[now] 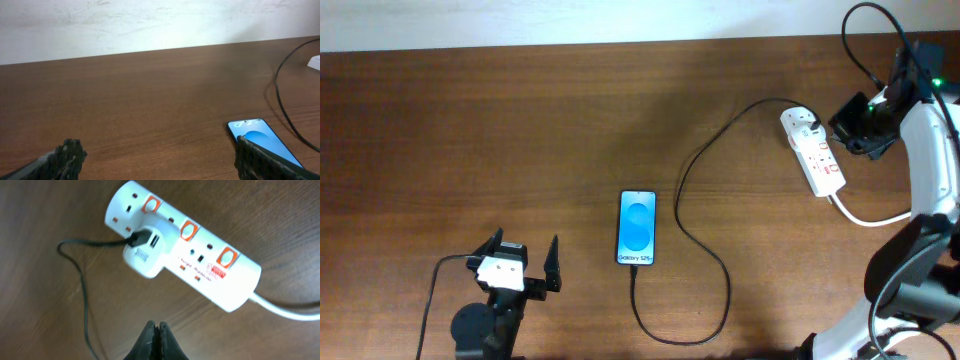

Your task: Plug charger to phone and switch on socket

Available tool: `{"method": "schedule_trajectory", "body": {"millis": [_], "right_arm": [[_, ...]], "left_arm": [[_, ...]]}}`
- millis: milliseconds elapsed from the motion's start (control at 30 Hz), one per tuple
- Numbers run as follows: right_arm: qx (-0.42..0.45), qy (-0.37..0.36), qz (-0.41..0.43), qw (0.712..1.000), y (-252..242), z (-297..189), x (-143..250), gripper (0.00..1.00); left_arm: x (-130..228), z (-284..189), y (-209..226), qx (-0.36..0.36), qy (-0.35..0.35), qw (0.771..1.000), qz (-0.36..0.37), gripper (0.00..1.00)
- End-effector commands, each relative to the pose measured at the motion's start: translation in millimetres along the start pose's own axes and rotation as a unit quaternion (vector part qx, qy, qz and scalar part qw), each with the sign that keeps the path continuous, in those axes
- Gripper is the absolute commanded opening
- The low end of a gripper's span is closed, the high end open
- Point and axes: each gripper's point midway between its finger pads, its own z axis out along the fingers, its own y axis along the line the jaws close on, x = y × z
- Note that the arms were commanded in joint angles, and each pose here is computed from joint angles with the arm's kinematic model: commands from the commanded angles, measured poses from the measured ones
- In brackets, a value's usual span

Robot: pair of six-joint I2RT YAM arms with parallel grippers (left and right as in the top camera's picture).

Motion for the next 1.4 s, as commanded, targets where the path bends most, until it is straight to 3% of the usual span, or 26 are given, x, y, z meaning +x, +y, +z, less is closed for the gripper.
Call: {"method": "schedule_trajectory", "body": {"millis": [0,267,500,1033,1367], "right_arm": [[0.025,-0.001,0.022,0.999,-8.9,16.6,-7.9,0.04],[0.051,0.033,0.077,0.995,-38.6,57.9,-13.2,0.04],[0.037,0.019,0.098,0.994,-34.9,73.7,-24.9,0.04],[-0.006,0.016,0.096,0.995,-16.2,96.2,-33.5,0.04],[0.049,0.037,0.08,0.995,-22.9,129.3,-13.1,0.04]], "left_arm": [[2.3,0.5,2.7,-0.007,0.001,1.0,0.005,0.99],[2.3,0.5,2.7,-0.007,0.001,1.0,0.005,0.99],[2.3,0.5,2.7,-0.007,0.001,1.0,0.005,0.99],[2.3,0.5,2.7,-0.007,0.001,1.0,0.005,0.99],[2.3,0.5,2.7,-0.007,0.001,1.0,0.005,0.99]]}}
